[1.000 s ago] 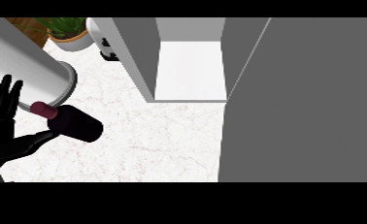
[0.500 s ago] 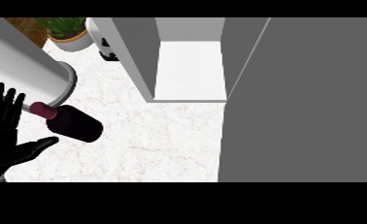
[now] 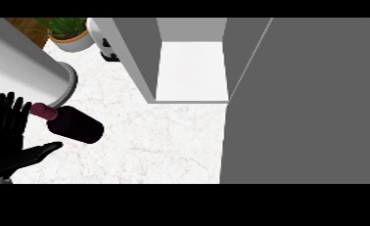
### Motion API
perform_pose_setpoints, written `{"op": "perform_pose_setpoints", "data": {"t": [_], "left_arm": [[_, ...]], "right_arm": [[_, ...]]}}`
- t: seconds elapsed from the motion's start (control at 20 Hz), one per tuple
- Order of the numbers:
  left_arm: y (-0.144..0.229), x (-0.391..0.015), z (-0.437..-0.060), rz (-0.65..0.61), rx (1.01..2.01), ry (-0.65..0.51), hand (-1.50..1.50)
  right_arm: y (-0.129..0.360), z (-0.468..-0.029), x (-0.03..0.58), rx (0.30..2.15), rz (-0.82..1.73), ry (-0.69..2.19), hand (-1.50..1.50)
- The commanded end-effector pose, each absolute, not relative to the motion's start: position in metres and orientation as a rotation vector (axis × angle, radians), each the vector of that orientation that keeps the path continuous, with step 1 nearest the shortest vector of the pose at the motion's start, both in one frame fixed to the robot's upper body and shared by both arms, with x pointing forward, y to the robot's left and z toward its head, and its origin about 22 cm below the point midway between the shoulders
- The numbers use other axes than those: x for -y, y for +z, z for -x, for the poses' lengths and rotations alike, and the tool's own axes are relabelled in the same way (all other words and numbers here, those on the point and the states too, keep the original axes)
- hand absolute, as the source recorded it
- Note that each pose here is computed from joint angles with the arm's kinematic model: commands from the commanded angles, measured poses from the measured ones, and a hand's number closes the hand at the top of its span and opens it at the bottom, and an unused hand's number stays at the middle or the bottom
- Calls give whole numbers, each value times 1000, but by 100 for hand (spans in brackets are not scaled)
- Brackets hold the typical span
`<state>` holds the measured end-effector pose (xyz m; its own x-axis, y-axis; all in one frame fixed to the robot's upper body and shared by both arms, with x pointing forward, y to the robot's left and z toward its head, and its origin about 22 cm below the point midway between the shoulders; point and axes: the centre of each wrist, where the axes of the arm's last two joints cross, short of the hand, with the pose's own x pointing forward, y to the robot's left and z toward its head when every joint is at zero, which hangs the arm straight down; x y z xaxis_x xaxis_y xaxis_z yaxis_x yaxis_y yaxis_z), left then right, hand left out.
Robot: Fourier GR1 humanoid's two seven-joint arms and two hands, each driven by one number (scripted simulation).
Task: Pick up the wine, place it into the cabinet and close the cabinet
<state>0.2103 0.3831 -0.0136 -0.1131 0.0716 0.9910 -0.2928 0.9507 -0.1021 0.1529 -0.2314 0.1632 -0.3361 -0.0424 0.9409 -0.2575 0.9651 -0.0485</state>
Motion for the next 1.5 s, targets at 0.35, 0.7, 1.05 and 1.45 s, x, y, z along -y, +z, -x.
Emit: {"op": "perform_pose_setpoints", "data": {"t": [0.35,0.7,1.05,1.45], "left_arm": [[-64,-397,-207,-140,1626,291,-150],[-87,-376,-219,-108,1608,308,-150],[-108,-386,-228,-118,1590,308,-150],[-134,-355,-233,-95,1582,317,-150]], "right_arm": [[170,-148,221,1909,-226,223,-150],[177,-141,213,1926,-214,198,-150],[171,-150,226,1911,-203,230,-150],[173,-152,236,1905,-215,244,-150]]}}
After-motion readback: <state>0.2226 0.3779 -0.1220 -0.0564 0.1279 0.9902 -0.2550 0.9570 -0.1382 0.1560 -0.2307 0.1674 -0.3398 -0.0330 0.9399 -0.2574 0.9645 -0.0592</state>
